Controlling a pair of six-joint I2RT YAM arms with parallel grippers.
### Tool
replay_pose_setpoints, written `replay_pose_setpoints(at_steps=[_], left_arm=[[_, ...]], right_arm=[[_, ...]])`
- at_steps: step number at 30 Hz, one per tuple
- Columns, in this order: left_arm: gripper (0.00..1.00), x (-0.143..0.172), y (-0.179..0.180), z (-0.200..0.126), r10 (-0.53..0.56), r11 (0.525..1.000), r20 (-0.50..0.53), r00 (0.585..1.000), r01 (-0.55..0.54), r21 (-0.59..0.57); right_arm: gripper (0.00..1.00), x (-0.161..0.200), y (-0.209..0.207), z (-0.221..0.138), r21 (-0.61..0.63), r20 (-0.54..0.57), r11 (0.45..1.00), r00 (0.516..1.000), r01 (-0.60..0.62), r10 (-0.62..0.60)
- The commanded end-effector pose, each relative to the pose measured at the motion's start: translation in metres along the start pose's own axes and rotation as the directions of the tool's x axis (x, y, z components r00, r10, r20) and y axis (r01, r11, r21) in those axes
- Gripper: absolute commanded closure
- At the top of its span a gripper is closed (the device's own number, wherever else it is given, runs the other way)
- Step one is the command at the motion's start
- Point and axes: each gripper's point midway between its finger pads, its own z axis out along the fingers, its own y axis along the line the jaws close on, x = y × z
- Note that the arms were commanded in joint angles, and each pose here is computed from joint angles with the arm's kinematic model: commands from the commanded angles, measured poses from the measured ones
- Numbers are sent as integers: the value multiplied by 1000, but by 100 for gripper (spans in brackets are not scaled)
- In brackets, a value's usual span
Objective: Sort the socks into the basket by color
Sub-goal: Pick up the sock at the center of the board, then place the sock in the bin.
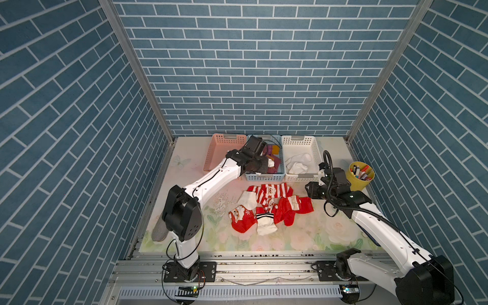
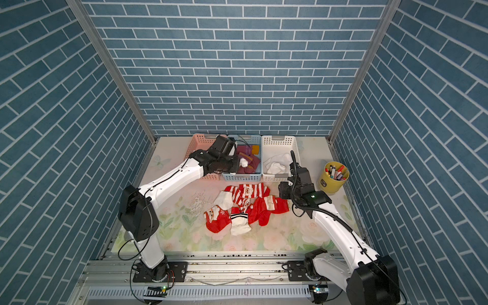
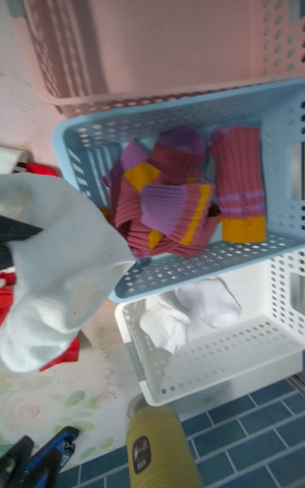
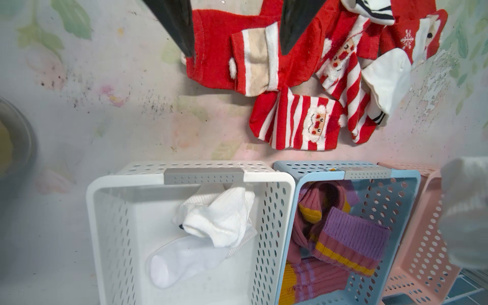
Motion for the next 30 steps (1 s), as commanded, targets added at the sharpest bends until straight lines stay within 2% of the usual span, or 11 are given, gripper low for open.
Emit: replay_pose_setpoints(at_steps=[1,11,17,22,30], left_arm=[[100,-14,-21,8,35,997,-8,999,-34,66],[100,-56,-66,57,65,972,17,998,-68,226],[100,-82,-90,89,50,942,99,994,-80,325],[100,-90,-102,117,-7,914,130,991,-46,403],[100,-93,-108,150,-59,901,187,980,-28,433]], right_arm=[[47,11,-7,-5,31,-18,999,1000,-25,26],[48,15,-9,-11,35,-8,999,999,-37,37],[47,16,-9,-9,33,-12,999,999,-42,42],[47,17,-8,-8,30,-20,999,999,-42,43],[47,18,-9,-9,31,-24,998,999,-47,48]])
